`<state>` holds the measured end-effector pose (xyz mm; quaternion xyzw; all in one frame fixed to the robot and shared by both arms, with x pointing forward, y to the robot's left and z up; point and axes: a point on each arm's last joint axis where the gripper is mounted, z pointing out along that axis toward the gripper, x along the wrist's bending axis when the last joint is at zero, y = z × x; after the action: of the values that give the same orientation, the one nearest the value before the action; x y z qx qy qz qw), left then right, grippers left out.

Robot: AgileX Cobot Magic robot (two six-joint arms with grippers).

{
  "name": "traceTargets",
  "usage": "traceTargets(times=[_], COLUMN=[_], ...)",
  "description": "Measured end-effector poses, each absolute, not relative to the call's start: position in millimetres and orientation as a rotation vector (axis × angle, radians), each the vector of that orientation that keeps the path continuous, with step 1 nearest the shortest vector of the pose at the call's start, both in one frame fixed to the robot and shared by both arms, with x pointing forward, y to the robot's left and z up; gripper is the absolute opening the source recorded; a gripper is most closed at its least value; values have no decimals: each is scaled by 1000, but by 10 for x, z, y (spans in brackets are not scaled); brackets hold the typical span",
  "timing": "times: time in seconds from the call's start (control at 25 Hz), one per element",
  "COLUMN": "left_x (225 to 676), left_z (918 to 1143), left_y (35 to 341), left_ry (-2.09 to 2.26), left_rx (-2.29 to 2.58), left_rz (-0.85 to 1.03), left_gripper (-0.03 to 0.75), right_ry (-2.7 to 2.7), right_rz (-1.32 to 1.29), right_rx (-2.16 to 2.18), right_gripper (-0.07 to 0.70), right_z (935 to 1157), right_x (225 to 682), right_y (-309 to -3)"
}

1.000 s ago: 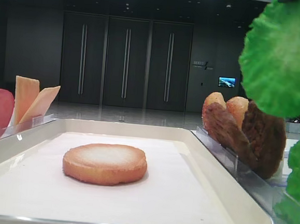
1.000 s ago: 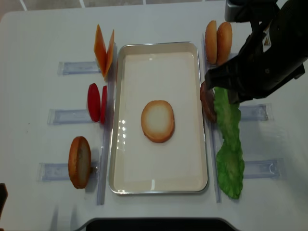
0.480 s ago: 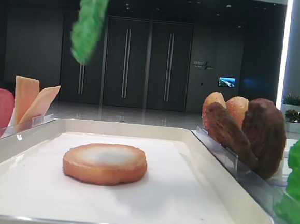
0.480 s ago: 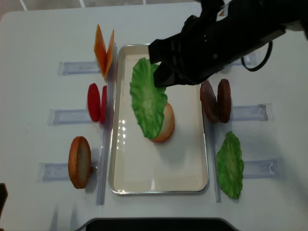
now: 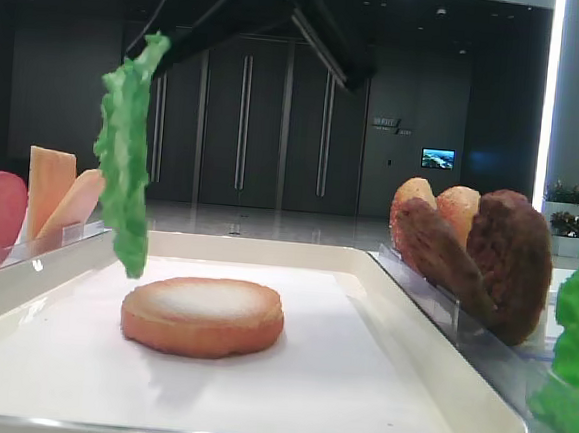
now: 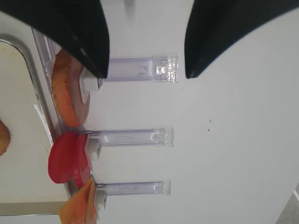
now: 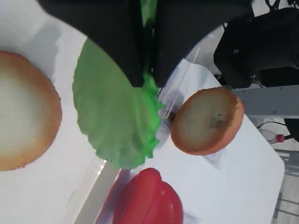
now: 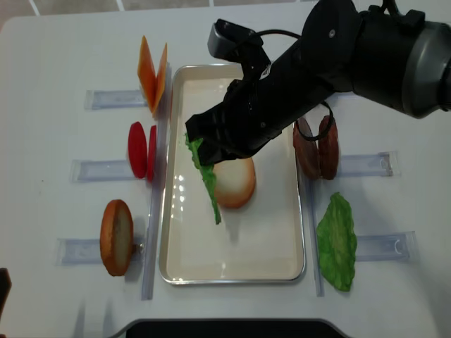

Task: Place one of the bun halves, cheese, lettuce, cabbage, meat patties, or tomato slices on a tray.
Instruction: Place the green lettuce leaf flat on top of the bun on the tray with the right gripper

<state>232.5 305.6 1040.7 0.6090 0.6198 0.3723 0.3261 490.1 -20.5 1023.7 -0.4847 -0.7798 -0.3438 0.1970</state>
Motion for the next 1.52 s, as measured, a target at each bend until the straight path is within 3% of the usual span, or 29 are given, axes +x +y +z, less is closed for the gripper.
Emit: traceTargets(times=[0.36,0.72,1.24,1.52], left_x=[2325,2325,2325,2325], left_z=[10407,10407,10407,10407], left_y=[3056,3056,3056,3056], left_ry=[1624,1624,1624,1624], left_rx=[1596,1596,1596,1596], left_rz=[975,975,975,975], left_gripper=[350,281,276,275], right_ry=[-2241,-2248,-2214,-2209], right_rz=[-977,-1012,-1028,-958], right_rx=[-1331,-1346,-1371,-1390], right_gripper=[18,17,17,17], right_z=[10074,10073,10071,9858], right_x=[4980,5096,5130,5170], right_y=[-161,-259,-270,-227])
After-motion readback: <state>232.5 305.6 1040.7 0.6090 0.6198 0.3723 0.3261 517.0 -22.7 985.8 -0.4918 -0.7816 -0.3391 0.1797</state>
